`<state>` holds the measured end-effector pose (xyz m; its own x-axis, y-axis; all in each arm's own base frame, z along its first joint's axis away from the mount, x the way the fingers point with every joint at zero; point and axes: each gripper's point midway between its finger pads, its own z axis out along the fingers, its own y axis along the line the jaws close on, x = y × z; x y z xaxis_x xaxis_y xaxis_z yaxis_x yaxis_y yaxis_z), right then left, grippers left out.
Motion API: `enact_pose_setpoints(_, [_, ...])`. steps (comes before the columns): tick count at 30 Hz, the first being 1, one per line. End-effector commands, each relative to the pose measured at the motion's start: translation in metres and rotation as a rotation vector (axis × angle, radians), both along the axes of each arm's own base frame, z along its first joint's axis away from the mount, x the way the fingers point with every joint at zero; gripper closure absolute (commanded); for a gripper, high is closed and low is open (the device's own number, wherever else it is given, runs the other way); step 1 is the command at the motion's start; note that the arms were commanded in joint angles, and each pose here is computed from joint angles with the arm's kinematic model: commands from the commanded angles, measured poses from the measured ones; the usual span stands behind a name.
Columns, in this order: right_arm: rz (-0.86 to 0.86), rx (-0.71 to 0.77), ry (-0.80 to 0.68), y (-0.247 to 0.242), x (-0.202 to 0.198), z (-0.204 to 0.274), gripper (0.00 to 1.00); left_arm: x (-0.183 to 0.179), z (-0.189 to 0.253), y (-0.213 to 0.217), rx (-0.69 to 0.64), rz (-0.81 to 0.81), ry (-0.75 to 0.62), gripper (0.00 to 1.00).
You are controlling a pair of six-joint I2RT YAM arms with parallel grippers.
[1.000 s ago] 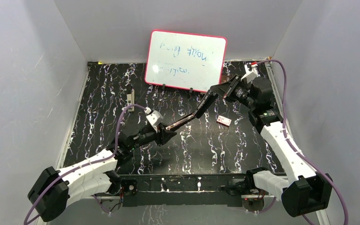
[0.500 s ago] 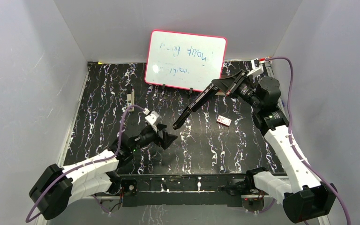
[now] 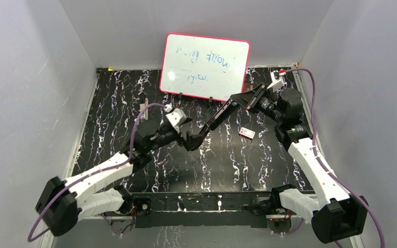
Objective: Load the staples into the stapler
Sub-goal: Open the stapler.
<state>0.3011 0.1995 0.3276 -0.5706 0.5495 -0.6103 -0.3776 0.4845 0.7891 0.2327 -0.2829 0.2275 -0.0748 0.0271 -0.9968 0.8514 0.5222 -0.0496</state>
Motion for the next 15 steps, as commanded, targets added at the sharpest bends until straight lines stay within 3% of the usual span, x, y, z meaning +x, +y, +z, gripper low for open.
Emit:
enact_pose_setpoints(1, [0.086, 0.119, -0.076, 0.012, -0.010, 0.032, 1.00, 0.018, 0.023, -0.029, 0.032, -0.090, -0.140, 0.13])
enact_pose_setpoints(7, [0.123, 0.155, -0.066, 0.016, -0.014, 0.032, 1.00, 0.028, 0.008, -0.045, 0.075, -0.133, -0.129, 0.20])
enact_pose_setpoints(15, [0.104, 0.141, -0.056, 0.014, -0.010, 0.025, 1.00, 0.018, 0.004, -0.044, 0.112, -0.176, -0.107, 0.66])
